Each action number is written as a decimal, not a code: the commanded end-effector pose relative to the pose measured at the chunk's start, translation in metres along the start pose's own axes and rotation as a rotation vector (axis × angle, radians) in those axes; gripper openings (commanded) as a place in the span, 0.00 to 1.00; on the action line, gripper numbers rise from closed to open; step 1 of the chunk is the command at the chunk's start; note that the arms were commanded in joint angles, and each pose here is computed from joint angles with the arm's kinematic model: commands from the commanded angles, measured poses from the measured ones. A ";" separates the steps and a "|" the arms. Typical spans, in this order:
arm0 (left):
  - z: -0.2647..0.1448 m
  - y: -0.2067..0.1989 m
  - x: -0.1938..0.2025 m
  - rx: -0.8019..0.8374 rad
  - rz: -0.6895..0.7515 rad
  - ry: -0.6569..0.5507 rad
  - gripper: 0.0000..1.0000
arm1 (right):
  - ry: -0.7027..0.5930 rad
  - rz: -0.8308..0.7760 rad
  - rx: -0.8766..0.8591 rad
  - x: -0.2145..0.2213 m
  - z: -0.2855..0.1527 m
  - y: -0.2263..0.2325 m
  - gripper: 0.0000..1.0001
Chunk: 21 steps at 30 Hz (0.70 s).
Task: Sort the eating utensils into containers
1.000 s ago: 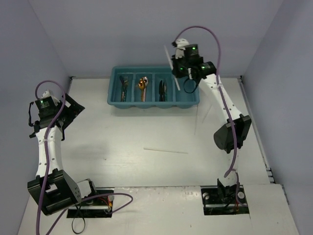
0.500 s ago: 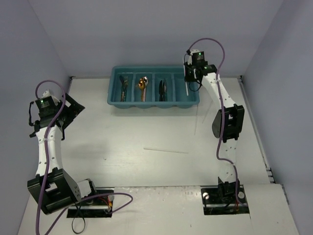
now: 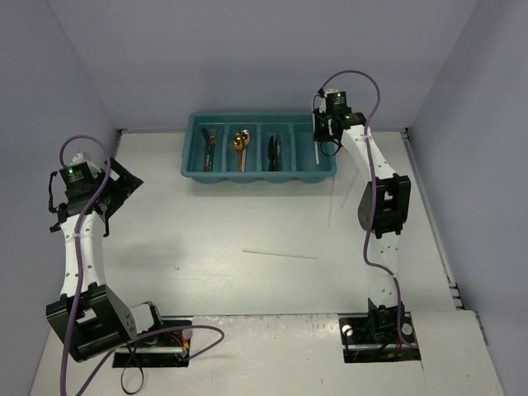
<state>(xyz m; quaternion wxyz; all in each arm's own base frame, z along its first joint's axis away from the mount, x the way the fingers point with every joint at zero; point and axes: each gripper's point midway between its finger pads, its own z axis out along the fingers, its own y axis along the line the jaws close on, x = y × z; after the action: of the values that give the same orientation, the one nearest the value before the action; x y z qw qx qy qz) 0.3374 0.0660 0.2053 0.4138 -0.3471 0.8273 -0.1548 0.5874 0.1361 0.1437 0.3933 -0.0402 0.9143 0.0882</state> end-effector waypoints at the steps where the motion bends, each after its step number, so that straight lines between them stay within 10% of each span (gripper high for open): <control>1: -0.011 -0.017 -0.026 0.049 0.021 -0.087 0.87 | -0.049 -0.002 -0.051 -0.013 -0.001 0.008 0.15; 6: -0.010 -0.019 -0.026 0.058 0.021 -0.086 0.87 | -0.041 0.002 -0.067 -0.010 -0.006 0.012 0.35; 14: -0.035 -0.086 -0.014 0.413 0.372 -0.070 0.87 | -0.175 -0.029 -0.120 -0.059 -0.073 0.028 0.37; 21: -0.047 -0.157 0.149 0.709 1.224 0.312 0.87 | -0.296 -0.114 -0.042 -0.085 -0.150 0.014 0.37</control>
<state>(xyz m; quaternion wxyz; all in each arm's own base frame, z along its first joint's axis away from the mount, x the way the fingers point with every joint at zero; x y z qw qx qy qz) 0.3442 -0.0799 0.2517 0.4433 0.0736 0.8619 -0.2349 0.5616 0.1394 0.2027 0.4272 -0.0742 0.8941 0.1124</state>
